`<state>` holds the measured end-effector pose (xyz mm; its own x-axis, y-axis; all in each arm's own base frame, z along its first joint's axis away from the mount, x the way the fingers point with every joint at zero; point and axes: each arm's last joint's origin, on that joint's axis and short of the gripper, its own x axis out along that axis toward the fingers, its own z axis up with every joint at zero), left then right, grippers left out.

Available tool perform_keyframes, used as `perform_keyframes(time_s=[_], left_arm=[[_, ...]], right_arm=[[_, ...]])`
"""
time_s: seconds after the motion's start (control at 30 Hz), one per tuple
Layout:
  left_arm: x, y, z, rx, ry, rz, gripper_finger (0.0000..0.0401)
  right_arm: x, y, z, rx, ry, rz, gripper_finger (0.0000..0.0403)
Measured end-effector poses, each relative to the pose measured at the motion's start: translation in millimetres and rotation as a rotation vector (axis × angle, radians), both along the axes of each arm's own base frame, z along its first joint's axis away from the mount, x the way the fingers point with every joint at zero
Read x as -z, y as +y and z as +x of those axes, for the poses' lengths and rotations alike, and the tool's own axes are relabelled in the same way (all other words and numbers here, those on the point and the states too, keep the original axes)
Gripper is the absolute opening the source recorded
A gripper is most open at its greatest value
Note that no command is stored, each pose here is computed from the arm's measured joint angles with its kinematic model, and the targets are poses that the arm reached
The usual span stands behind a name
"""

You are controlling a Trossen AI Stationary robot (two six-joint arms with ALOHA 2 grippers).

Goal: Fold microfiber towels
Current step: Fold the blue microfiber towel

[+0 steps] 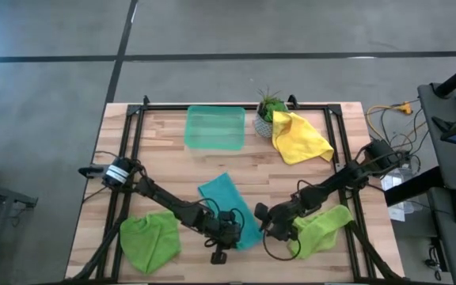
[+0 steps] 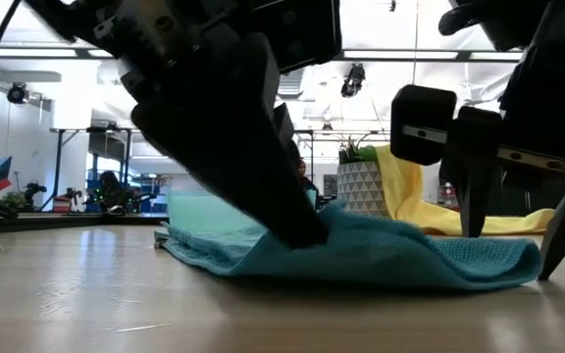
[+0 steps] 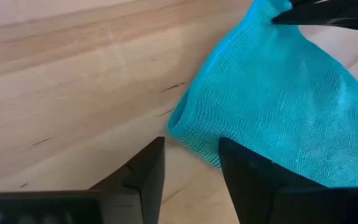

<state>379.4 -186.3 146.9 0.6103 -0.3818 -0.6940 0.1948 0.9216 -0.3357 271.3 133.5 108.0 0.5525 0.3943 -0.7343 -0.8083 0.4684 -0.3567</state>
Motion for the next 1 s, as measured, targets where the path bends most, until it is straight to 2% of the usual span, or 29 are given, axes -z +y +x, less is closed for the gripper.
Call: perform_keyframes(time_s=[0.37, 0.63, 1.0], left_arm=[[0.1, 0.4, -0.3, -0.004, 0.005, -0.001, 0.0], [0.3, 0.5, -0.4, -0.006, 0.005, 0.002, 0.0], [0.2, 0.5, -0.4, -0.005, 0.003, 0.002, 0.0]], right_arm=[[-8.5, -0.2, -0.9, 0.004, -0.028, -0.001, 0.0144], [-7.1, 7.9, -4.8, -0.113, -0.025, 0.02, 0.0127], [-3.2, 5.1, 0.7, -0.078, -0.035, 0.041, 0.0109]])
